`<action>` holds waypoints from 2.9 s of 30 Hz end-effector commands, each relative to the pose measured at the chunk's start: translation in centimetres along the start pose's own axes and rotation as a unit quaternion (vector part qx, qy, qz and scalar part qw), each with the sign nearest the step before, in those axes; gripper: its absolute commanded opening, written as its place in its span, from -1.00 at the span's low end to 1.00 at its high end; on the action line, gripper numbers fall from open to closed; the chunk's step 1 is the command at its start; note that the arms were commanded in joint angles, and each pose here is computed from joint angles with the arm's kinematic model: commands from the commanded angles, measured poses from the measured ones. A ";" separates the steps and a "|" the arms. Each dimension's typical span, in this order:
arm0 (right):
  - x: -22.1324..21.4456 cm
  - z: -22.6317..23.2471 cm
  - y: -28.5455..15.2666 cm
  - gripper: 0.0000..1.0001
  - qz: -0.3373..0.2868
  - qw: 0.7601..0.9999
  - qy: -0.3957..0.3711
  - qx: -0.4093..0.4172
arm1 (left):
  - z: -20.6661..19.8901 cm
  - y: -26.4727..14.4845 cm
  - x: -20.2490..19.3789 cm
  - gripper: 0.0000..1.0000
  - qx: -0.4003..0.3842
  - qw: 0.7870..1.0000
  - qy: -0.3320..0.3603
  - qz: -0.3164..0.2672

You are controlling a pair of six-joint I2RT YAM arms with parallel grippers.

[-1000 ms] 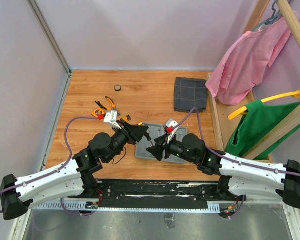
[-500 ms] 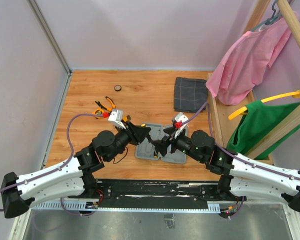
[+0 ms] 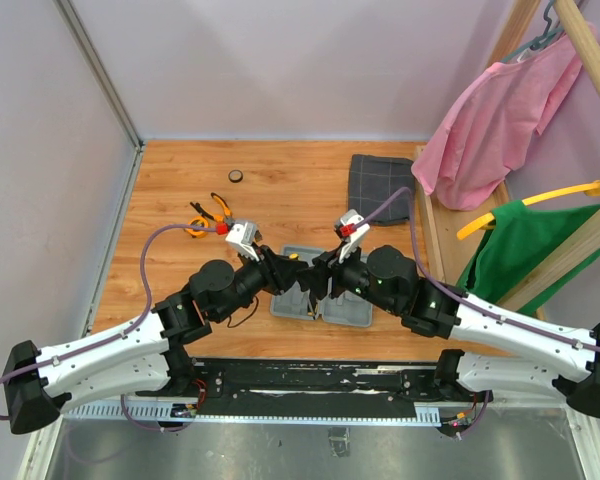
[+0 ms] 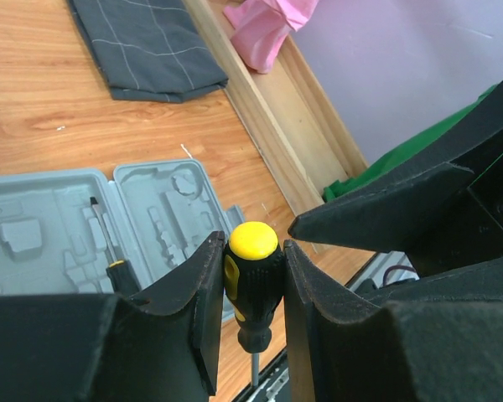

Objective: Sort the tools into containers
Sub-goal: Pick up the screwdriver from the center of the board, then place the screwdriver in the storage box.

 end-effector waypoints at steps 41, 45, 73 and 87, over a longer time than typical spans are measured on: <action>-1.0 0.3 1.8 -0.38 0.020 1.000 -0.002 0.016 | -2.1 0.1 0.9 -0.99 -0.043 0.999 -0.020 -0.015; -1.0 -0.7 1.7 -0.31 0.013 1.000 -0.001 -0.018 | -2.0 0.1 0.9 -0.99 -0.043 0.999 -0.018 -0.014; -4.9 -3.4 1.0 -0.99 0.054 0.990 0.066 -0.115 | 2.5 -0.5 4.5 0.17 0.075 0.996 0.035 -0.022; -7.7 -9.3 4.3 -0.99 0.091 0.937 0.212 -0.263 | 8.2 -3.8 4.4 0.20 0.171 0.985 0.016 -0.026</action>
Point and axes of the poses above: each gripper's point midway between its finger pads, its own y axis out along the fingers, its own z axis along the line the jaws close on, x = y × z, the point moved 4 cm from there along -y, back along the fingers, and after that the axes turned 8 degrees about -y, right-handed, at the moved point
